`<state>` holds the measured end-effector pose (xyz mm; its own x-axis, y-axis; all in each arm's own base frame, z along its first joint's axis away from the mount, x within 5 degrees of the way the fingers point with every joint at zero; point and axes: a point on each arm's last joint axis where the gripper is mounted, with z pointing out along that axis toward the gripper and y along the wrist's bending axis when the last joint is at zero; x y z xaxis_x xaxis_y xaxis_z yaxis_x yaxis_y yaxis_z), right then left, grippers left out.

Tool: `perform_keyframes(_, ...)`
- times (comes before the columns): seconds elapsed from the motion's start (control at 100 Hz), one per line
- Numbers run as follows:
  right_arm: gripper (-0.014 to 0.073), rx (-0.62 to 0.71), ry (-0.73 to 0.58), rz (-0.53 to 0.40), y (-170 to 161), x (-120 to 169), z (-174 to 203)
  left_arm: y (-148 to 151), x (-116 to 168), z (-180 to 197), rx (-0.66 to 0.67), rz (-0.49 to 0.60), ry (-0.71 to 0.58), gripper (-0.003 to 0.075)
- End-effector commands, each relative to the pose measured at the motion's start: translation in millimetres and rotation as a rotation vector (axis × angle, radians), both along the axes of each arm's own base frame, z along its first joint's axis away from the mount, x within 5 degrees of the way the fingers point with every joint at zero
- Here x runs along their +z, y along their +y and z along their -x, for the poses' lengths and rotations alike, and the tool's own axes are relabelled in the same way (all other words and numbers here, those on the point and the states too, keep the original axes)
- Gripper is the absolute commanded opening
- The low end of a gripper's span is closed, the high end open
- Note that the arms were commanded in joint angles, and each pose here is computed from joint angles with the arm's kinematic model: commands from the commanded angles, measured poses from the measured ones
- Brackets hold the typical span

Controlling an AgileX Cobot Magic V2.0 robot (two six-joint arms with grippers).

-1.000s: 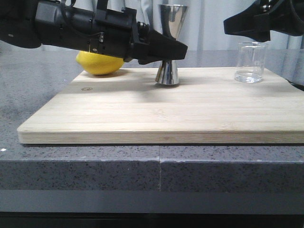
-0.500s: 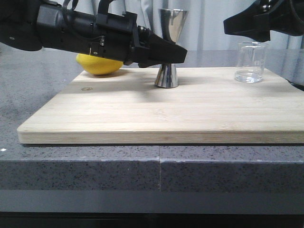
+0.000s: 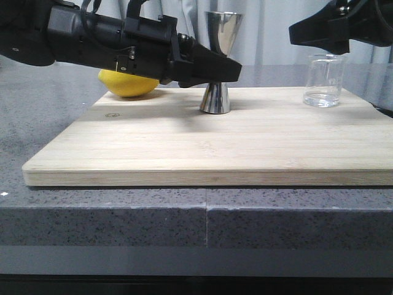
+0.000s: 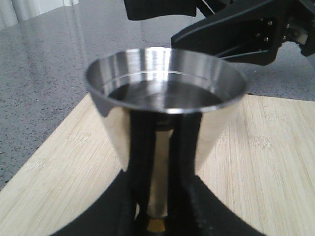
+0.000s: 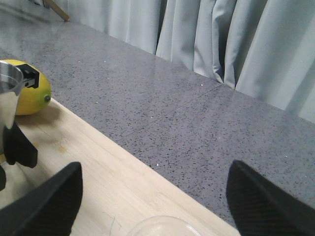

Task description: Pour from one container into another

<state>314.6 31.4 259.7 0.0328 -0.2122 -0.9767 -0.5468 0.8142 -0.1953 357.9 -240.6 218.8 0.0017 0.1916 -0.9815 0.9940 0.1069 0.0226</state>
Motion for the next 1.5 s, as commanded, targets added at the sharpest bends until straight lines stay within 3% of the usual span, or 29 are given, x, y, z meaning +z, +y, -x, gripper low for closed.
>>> perform_keyframes(0.0, 0.0547, 0.011, -0.104, -0.043, -0.4, 24.3, 4.5, -2.5, 38.7, 4.7, -0.015, 0.122, -0.050, 0.0054)
perform_keyframes(0.86, 0.0547, 0.011, -0.104, -0.043, -0.4, 24.3, 4.5, -2.5, 38.7, 4.7, -0.015, 0.122, -0.050, 0.0055)
perform_keyframes(1.09, 0.0547, 0.011, -0.104, -0.043, -0.4, 24.3, 4.5, -2.5, 38.5, 4.7, -0.015, 0.121, -0.050, 0.0126)
perform_keyframes(1.49, 0.0547, 0.011, -0.121, -0.042, -0.6, 29.2, 2.5, -2.5, 38.2, 4.9, -0.017, 0.117, -0.052, 0.0130)
